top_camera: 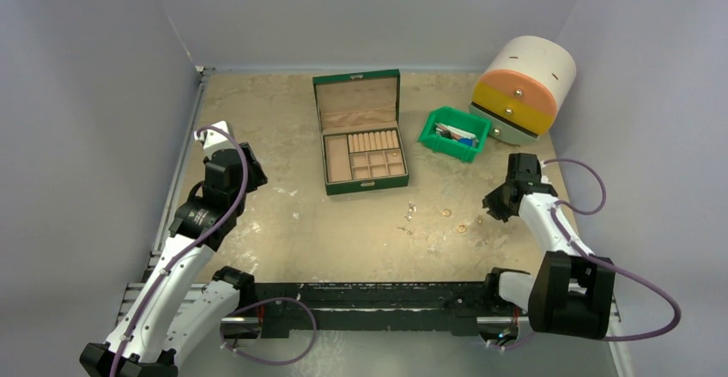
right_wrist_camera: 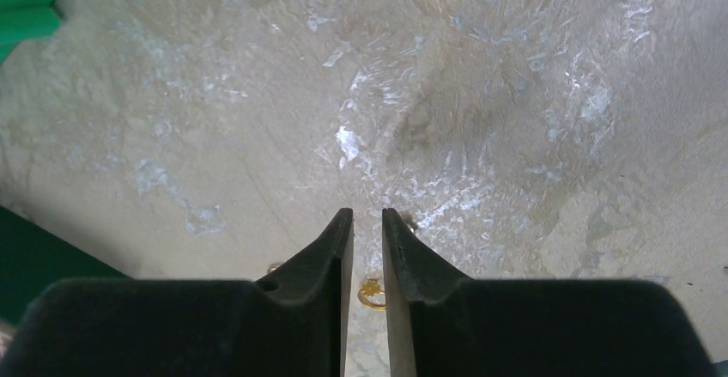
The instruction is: Organize the mixed jewelry
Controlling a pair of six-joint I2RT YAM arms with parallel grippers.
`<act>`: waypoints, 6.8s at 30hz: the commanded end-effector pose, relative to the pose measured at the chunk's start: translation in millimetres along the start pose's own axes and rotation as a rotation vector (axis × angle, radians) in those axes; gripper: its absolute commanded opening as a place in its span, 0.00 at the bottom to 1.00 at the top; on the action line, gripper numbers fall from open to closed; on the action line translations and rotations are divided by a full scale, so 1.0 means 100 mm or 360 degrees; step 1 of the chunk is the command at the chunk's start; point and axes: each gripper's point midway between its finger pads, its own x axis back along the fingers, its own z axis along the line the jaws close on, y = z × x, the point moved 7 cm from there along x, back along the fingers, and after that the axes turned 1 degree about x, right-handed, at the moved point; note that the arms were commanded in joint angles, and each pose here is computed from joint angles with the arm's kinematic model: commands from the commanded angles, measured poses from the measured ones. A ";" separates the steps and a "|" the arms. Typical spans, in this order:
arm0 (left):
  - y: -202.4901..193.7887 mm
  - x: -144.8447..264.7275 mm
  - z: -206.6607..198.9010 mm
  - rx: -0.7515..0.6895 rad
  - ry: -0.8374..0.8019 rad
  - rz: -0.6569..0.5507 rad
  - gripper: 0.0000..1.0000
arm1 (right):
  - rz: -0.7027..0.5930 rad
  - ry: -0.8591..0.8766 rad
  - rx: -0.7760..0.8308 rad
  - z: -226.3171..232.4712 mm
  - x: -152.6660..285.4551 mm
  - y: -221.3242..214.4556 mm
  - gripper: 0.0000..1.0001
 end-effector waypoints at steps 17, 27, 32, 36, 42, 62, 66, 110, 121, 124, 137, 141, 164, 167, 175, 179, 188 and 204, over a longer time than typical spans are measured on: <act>0.14 0.03 -0.05 0.0034 -0.0044 -0.0106 0.48 | 0.0041 0.0008 0.0180 -0.18 0.24 -0.11 0.31; 0.14 0.02 -0.05 0.0029 -0.0036 -0.0102 0.48 | 0.0119 0.0037 0.0157 -0.16 0.08 -0.19 0.31; 0.14 0.02 -0.05 0.0031 -0.0037 -0.0103 0.48 | 0.0128 0.0026 0.0150 -0.16 0.03 -0.20 0.29; 0.14 0.02 -0.05 0.0027 -0.0035 -0.0100 0.48 | 0.0111 0.0005 0.0153 -0.18 0.00 -0.19 0.28; 0.13 0.01 -0.05 0.0025 -0.0033 -0.0098 0.48 | 0.0118 -0.0009 0.0152 -0.19 -0.03 -0.21 0.22; 0.13 0.00 -0.05 0.0023 -0.0032 -0.0094 0.48 | 0.0091 0.0060 0.0165 -0.12 0.03 -0.16 0.00; 0.13 0.01 -0.05 0.0024 -0.0033 -0.0096 0.48 | 0.0071 0.0132 0.0183 -0.05 0.11 -0.11 0.00; 0.11 -0.04 -0.05 0.0001 -0.0003 -0.0067 0.48 | 0.0111 0.0709 0.0937 2.34 0.47 -0.70 0.00; 0.11 -0.04 -0.05 -0.0003 0.0008 -0.0063 0.48 | 0.0140 0.0696 0.0999 2.55 0.34 -0.83 0.00; 0.10 -0.04 -0.05 -0.0005 0.0009 -0.0061 0.48 | 0.0142 0.0682 0.1003 2.58 0.30 -0.84 0.00; 0.10 -0.05 -0.05 -0.0007 0.0013 -0.0059 0.48 | 0.0180 0.0641 0.1035 2.59 0.20 -0.95 0.00; 0.10 -0.06 -0.05 -0.0009 0.0014 -0.0053 0.48 | 0.0188 0.0634 0.1036 2.58 0.17 -0.96 0.00; 0.09 -0.07 -0.06 -0.0016 0.0013 -0.0044 0.47 | 0.0136 0.0631 0.1046 2.43 0.44 -0.87 0.20; 0.09 -0.07 -0.06 -0.0016 0.0014 -0.0043 0.47 | 0.0116 0.0630 0.1046 2.31 0.52 -0.85 0.20; 0.09 -0.07 -0.06 -0.0017 0.0007 -0.0039 0.47 | 0.0077 0.0628 0.1060 1.89 0.69 -0.82 0.21; 0.08 -0.07 -0.06 -0.0017 0.0008 -0.0039 0.47 | 0.0077 0.0629 0.1077 1.65 0.71 -0.84 0.22; 0.08 -0.08 -0.06 -0.0021 0.0015 -0.0034 0.47 | 0.0115 0.0590 0.1161 1.24 0.47 -0.98 0.23; 0.07 -0.09 -0.06 -0.0025 0.0032 -0.0029 0.47 | 0.0246 0.0606 0.1236 1.36 0.15 -1.23 0.28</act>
